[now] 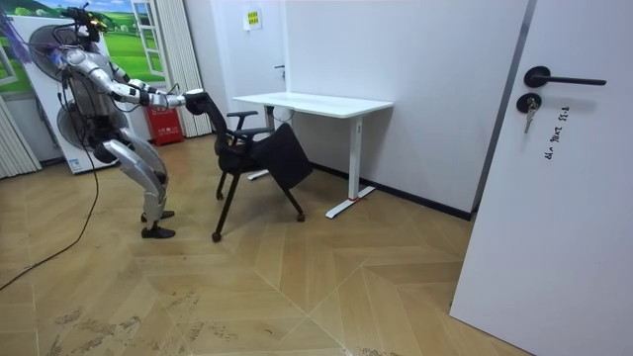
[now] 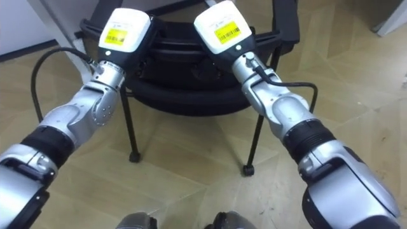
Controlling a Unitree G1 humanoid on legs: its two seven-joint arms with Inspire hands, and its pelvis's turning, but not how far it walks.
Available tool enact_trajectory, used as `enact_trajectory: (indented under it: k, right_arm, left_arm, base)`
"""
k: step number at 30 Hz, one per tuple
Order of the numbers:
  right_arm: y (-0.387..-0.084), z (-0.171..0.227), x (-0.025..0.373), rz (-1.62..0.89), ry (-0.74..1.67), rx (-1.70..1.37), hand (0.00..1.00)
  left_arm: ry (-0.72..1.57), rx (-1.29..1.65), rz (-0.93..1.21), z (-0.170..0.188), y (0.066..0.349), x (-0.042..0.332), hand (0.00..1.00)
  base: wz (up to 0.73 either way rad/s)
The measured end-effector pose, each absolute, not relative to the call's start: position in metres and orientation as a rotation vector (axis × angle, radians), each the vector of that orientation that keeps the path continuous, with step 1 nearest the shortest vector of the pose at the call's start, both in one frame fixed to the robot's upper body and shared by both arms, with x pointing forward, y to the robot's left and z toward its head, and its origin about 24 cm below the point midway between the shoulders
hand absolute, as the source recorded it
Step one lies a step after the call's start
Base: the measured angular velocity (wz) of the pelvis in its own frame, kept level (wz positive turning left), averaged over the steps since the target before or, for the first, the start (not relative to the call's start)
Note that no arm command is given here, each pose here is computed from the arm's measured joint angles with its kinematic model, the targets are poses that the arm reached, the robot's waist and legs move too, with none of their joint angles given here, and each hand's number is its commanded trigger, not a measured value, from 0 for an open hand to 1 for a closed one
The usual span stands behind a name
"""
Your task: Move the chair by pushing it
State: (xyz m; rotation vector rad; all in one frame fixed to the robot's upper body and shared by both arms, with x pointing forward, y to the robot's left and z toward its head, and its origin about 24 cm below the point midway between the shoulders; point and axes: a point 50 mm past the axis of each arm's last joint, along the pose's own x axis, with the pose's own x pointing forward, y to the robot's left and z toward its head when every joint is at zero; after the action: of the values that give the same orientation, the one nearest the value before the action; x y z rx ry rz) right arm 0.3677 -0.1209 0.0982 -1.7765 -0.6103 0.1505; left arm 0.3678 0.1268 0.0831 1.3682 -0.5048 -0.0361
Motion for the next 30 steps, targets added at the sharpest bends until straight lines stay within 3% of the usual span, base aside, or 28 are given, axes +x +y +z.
enact_trajectory:
  k: [13, 30]
  right_arm:
    - [-0.122, 0.102, 0.370, 0.137, -0.621, -1.814, 1.00]
    - [-0.116, 0.075, 0.362, 0.171, -0.553, -1.774, 1.00]
  left_arm:
    - [-0.501, 1.368, -0.037, 0.085, 0.125, 0.368, 1.00]
    - [-0.456, 1.384, -0.091, 0.071, 0.130, 0.361, 1.00]
  base:
    - [0.04]
    - [0.01]
